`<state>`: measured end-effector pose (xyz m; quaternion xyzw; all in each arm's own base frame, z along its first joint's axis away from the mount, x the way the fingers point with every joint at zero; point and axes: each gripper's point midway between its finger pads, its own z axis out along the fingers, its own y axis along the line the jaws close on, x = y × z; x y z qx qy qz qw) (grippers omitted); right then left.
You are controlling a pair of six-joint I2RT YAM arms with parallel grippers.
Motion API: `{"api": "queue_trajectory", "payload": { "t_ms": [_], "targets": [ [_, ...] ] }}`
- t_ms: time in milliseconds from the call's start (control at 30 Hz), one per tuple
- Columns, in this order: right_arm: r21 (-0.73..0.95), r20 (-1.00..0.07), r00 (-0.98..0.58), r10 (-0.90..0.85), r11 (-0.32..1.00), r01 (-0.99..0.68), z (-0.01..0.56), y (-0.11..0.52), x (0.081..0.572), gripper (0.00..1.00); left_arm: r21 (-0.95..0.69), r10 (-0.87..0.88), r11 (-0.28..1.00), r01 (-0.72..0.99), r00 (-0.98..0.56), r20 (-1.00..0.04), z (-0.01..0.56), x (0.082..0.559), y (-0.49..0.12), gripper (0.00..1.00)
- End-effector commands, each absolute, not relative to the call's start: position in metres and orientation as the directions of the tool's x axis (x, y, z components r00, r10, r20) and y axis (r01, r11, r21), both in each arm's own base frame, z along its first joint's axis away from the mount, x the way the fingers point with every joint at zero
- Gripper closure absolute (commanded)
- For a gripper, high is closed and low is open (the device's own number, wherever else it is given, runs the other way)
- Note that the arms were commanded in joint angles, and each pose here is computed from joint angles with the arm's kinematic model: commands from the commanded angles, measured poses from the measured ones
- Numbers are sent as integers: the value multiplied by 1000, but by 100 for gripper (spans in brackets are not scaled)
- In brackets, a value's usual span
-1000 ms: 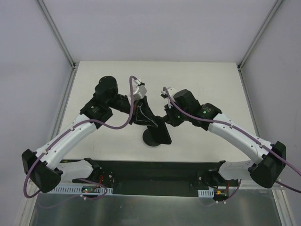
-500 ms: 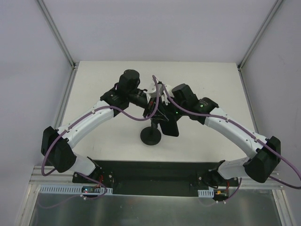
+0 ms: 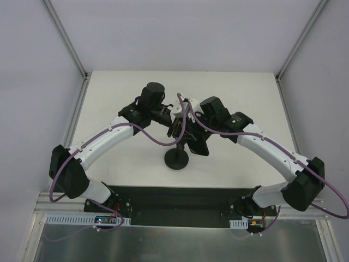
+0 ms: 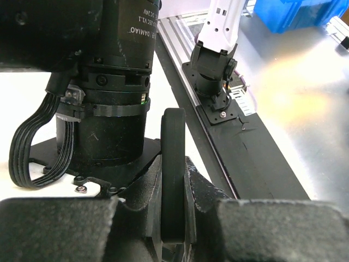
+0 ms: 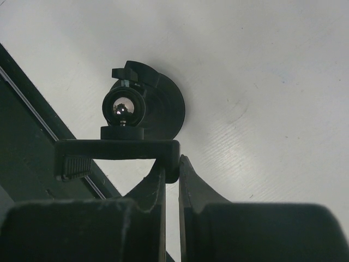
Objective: Place the phone on the phone stand
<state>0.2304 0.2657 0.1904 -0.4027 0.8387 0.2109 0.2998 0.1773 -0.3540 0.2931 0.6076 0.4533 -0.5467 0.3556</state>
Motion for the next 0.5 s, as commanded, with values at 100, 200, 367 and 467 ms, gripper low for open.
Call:
{"api": "queue_trajectory", "payload": {
  "t_ms": [100, 200, 367, 467],
  "targets": [
    [140, -789, -398, -468, 495, -858, 237, 286, 229, 100, -13, 219, -293, 956, 53, -974, 275, 190, -355, 100],
    [150, -789, -393, -473, 471, -869, 236, 286, 224, 100, -19, 232, -298, 954, 53, -971, 271, 186, -351, 100],
    [149, -781, -391, -487, 462, -874, 232, 279, 224, 100, -26, 239, -304, 952, 50, -970, 274, 179, -345, 100],
    [152, -777, -391, -494, 455, -877, 229, 277, 223, 100, -21, 241, -301, 954, 55, -969, 274, 178, -343, 100]
  ]
}}
